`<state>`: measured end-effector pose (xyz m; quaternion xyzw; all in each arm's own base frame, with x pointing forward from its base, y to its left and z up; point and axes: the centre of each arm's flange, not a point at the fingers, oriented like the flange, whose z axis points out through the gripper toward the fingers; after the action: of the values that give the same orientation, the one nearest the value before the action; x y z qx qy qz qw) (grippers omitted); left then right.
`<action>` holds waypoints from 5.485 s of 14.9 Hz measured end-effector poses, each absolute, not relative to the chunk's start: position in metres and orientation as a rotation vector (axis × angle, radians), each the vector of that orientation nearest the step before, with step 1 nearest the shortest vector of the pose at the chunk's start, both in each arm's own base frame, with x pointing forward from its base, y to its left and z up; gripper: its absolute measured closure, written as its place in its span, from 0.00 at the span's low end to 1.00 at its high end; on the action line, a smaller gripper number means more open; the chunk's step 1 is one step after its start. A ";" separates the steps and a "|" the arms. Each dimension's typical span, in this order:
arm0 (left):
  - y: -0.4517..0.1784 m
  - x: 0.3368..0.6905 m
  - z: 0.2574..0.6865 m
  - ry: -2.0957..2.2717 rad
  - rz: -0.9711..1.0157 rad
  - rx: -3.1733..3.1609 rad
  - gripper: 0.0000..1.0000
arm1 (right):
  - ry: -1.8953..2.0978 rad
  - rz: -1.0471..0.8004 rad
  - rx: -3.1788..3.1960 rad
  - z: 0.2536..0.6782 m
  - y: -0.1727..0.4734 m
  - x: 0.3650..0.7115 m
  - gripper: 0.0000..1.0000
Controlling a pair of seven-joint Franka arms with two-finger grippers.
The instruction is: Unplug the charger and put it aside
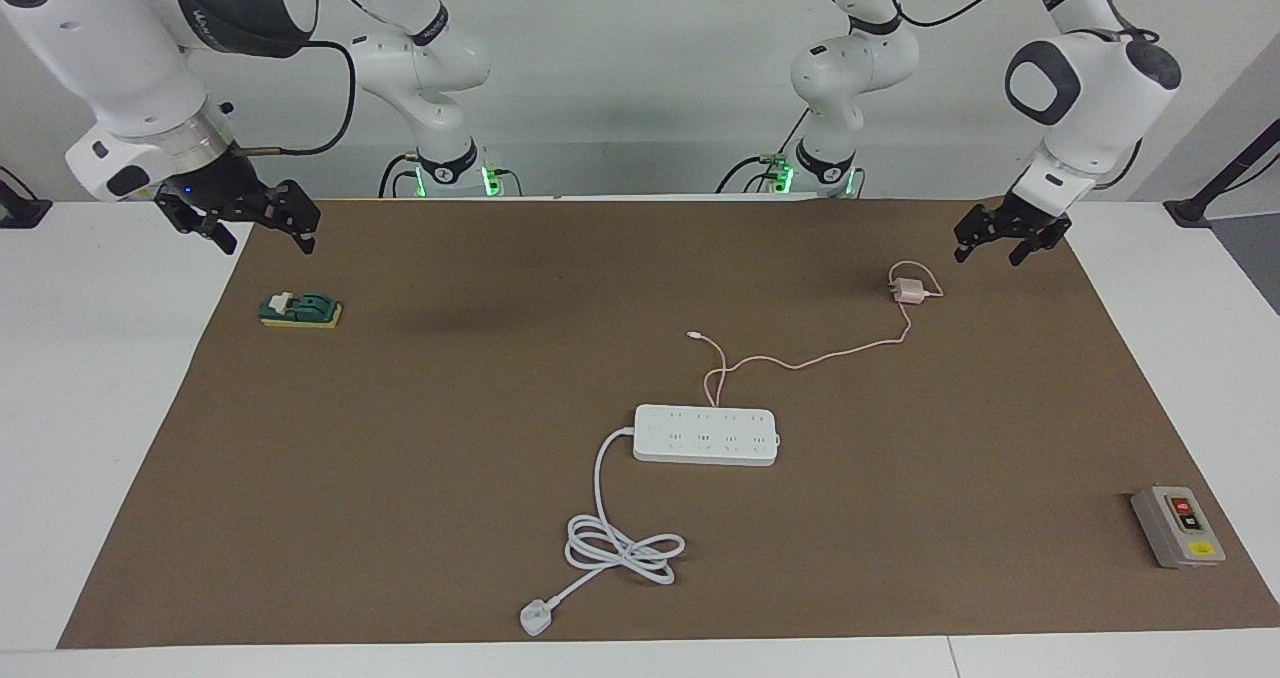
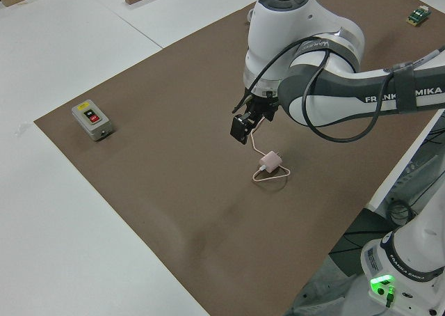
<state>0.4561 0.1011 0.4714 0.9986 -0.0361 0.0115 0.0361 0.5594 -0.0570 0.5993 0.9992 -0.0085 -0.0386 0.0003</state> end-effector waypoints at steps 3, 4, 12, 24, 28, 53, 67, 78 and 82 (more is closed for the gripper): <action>0.109 0.464 0.508 -0.039 0.071 3.115 0.00 | -0.024 -0.124 3.138 0.598 -0.056 0.560 0.00; 0.110 0.465 0.518 -0.010 0.077 3.120 0.00 | -0.026 -0.125 3.138 0.598 -0.057 0.560 0.00; 0.096 0.486 0.581 0.160 0.060 3.117 0.00 | -0.051 -0.127 3.139 0.598 -0.065 0.559 0.00; 0.042 0.539 0.624 0.092 -0.013 3.106 0.00 | -0.045 -0.128 3.139 0.598 -0.063 0.559 0.00; 0.028 0.545 0.625 0.055 0.051 3.108 0.00 | -0.045 -0.127 3.139 0.598 -0.063 0.559 0.00; -0.005 0.537 0.614 0.084 -0.081 3.104 0.00 | -0.045 -0.127 3.139 0.598 -0.063 0.559 0.00; -0.022 0.529 0.602 -0.152 -0.130 3.097 0.00 | -0.045 -0.127 3.139 0.598 -0.063 0.559 0.00; -0.017 0.530 0.603 -0.136 -0.094 3.099 0.00 | -0.045 -0.127 3.139 0.598 -0.063 0.559 0.00; -0.016 0.530 0.603 -0.129 -0.090 3.100 0.00 | -0.045 -0.127 3.139 0.598 -0.063 0.559 0.00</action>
<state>0.5299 -0.0163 0.6032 0.9985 -0.0417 -0.0291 0.0187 0.5589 -0.0633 0.5982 0.9991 -0.0142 -0.0405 0.0000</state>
